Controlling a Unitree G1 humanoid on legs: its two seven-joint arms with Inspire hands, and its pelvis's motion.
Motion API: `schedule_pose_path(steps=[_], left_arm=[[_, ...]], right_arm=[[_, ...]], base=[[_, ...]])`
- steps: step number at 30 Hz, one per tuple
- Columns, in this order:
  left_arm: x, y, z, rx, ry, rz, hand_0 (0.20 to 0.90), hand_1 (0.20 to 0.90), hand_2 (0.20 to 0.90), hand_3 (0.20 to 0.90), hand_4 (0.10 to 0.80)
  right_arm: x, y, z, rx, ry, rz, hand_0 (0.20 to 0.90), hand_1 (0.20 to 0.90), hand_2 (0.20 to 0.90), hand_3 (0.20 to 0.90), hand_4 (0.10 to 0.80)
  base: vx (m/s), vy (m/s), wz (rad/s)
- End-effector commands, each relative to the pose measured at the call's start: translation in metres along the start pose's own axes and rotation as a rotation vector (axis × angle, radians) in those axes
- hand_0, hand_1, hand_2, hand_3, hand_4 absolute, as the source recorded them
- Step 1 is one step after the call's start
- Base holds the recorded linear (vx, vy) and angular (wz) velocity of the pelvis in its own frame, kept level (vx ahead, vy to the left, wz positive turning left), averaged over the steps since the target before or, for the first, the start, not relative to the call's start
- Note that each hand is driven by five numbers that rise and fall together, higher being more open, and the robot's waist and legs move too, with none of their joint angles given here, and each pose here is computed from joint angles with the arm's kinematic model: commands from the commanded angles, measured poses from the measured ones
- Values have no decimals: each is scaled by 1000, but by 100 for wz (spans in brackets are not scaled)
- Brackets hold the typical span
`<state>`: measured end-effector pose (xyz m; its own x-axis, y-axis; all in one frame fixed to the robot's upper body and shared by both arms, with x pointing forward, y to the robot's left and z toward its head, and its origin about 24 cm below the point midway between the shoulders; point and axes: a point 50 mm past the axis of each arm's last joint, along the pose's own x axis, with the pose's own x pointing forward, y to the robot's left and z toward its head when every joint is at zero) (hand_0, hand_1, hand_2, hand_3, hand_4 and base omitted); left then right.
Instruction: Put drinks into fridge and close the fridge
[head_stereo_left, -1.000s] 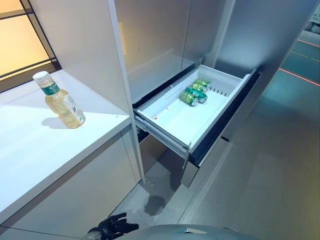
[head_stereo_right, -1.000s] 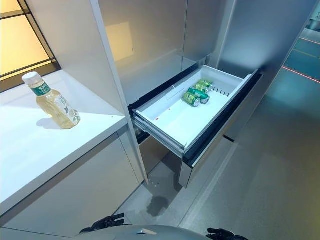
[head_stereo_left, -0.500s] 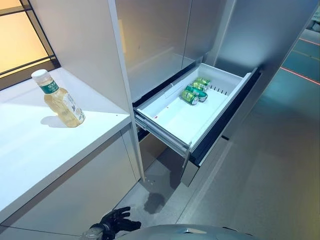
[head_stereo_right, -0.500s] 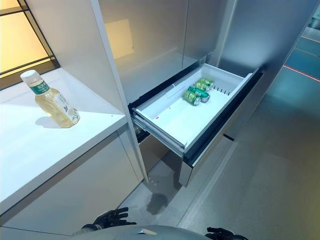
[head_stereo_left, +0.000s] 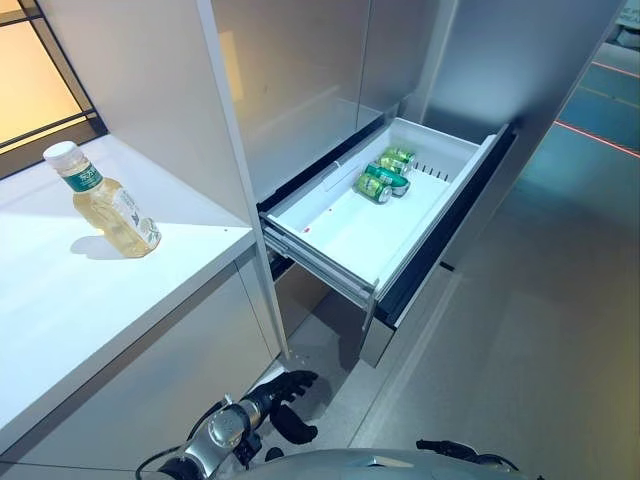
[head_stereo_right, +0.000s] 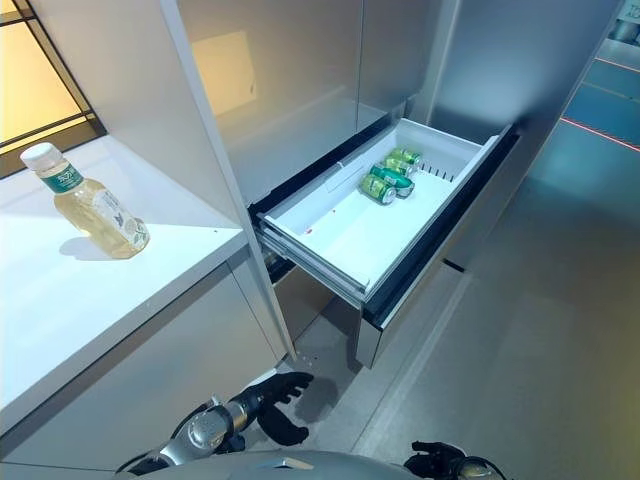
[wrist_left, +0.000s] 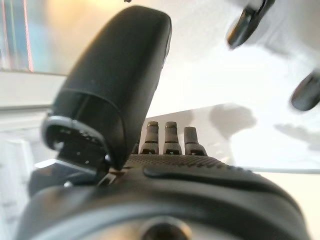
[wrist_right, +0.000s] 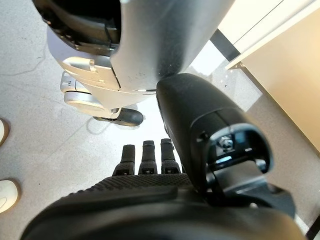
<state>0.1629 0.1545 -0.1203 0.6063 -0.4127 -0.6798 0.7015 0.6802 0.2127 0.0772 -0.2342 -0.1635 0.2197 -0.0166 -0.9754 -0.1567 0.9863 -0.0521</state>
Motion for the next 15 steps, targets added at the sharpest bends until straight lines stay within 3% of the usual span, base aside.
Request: schedule_pose_path(steps=[1,8,11,15], left_arm=[[15,16,60,202,-275,44,900,900,900,900,800],[-10,43,136,465,-551,42,900,900,900,900,800],[-32,53,181,536,-707,23,900,900,900,900,800],[-60,62,217,554,-854,16,900,900,900,900,800]], right_arm=[[1,8,19,-78,-33,66,900,900,900,900,800],[1,10,22,-67,-50,40,900,900,900,900,800],[1,14,19,-54,-55,32,900,900,900,900,800],[2,18,15,-38,-56,25,900,900,900,900,800]], base=[[-33,22,-7],[-36,33,1],[-20,4,8],[-11,-5,11]])
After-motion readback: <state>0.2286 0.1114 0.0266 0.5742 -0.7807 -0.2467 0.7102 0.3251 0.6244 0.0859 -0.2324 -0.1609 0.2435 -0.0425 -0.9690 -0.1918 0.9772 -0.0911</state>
